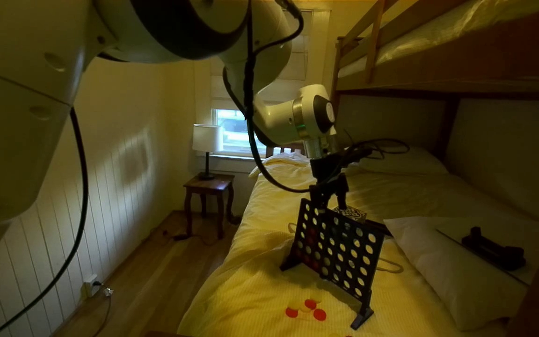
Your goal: Rotate the token holder 180 degrees
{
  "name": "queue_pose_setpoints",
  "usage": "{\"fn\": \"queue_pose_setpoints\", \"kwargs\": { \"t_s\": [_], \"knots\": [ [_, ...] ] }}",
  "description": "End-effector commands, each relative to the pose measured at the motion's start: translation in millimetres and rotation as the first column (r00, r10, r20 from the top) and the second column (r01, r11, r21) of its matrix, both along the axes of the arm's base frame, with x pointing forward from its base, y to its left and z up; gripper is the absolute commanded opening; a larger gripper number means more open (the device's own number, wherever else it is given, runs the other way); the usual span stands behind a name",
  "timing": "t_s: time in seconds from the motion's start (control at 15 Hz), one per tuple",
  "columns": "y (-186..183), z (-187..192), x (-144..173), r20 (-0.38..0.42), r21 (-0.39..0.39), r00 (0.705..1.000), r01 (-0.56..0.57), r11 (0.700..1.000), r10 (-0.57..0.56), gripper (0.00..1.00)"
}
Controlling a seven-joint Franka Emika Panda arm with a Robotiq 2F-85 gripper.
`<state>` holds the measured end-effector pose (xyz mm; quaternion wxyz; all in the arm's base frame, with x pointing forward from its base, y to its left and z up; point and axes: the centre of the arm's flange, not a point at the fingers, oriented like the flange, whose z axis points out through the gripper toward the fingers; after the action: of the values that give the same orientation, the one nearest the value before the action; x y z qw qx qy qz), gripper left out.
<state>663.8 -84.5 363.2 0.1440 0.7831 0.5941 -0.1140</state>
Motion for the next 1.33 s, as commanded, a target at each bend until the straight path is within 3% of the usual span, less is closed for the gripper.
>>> {"fn": "queue_pose_setpoints", "kwargs": {
  "t_s": [0.0, 0.33, 0.67, 1.0, 1.27],
  "knots": [
    [2.0, 10.7, -2.5, 0.012, 0.021, 0.998, 0.055, 0.998, -0.055, 1.00],
    [14.5, 27.0, -14.9, -0.078, 0.117, 0.941, 0.336, 0.935, -0.329, 1.00],
    [21.8, 44.3, -34.6, -0.102, 0.212, 0.839, 0.543, 0.812, -0.534, 1.00],
    [13.3, 52.2, -43.8, -0.075, 0.278, 0.686, 0.711, 0.646, -0.723, 1.00],
    [3.0, 53.7, -55.5, -0.058, 0.283, 0.523, 0.825, 0.488, -0.850, 1.00]
  ]
}}
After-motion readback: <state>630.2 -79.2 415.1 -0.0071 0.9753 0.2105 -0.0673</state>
